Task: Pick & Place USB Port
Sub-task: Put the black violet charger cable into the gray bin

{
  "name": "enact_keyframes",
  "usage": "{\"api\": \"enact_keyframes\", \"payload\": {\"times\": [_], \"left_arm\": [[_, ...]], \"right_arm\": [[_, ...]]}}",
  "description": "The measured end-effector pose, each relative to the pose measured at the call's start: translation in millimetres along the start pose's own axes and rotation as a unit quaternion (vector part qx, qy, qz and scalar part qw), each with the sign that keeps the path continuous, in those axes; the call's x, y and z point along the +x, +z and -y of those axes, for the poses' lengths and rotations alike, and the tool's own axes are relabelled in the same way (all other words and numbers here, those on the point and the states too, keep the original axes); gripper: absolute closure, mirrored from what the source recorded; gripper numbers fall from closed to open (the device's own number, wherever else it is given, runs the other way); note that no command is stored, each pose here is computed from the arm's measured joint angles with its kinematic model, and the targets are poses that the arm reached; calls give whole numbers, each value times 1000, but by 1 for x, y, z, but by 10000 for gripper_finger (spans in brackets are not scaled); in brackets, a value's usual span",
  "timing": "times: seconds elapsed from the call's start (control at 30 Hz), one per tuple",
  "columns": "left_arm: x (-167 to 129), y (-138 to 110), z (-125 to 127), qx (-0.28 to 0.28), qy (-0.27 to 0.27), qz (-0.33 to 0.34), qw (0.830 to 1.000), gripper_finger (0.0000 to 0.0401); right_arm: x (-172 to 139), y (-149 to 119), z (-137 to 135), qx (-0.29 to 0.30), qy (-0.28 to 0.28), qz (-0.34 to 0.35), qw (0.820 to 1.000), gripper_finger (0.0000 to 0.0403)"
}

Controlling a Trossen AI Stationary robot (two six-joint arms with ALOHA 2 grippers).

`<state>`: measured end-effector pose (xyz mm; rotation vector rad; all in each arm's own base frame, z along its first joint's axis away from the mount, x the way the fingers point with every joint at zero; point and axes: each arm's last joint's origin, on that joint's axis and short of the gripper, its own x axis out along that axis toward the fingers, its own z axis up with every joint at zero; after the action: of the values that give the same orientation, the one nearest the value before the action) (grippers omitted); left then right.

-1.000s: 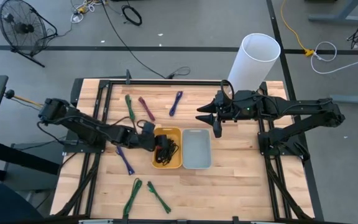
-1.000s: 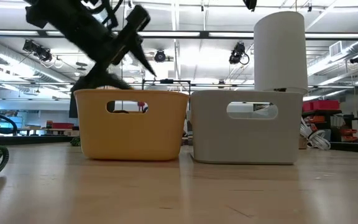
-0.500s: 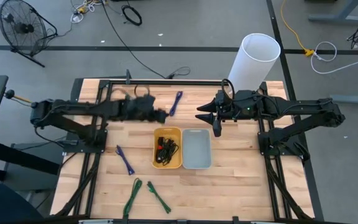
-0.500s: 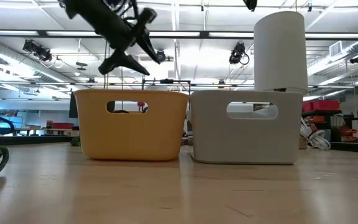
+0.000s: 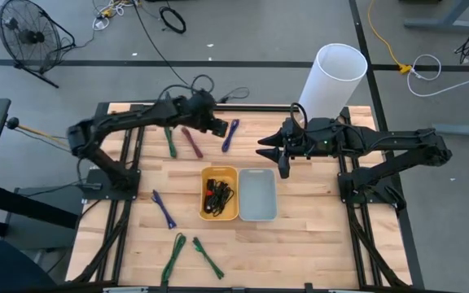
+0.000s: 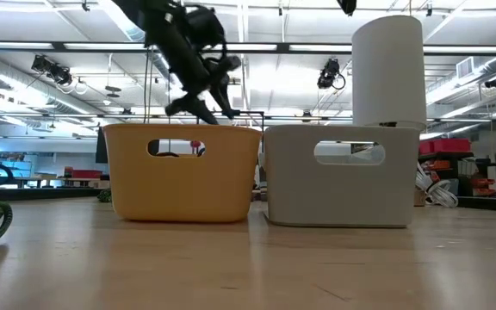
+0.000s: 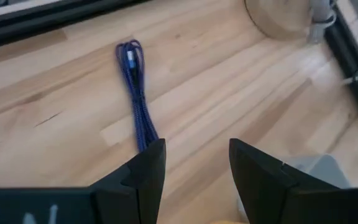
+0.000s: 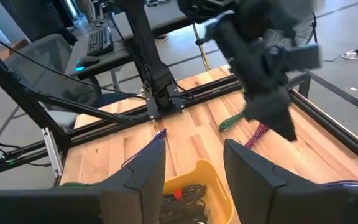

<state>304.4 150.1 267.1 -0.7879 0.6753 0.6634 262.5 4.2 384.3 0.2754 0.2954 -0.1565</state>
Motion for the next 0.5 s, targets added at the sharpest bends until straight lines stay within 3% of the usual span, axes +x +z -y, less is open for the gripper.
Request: {"api": "enact_keyframes", "payload": {"times": [0.27,0.5], "left_arm": [[49,15,6,34,22,-49,998,220],[82,10,1,53,66,-106,991,220]], "right_arm": [[0,-1,0,-1,-1,-4,1000,241],[0,-2,1,-1,-3,-9,1000,241]]}}
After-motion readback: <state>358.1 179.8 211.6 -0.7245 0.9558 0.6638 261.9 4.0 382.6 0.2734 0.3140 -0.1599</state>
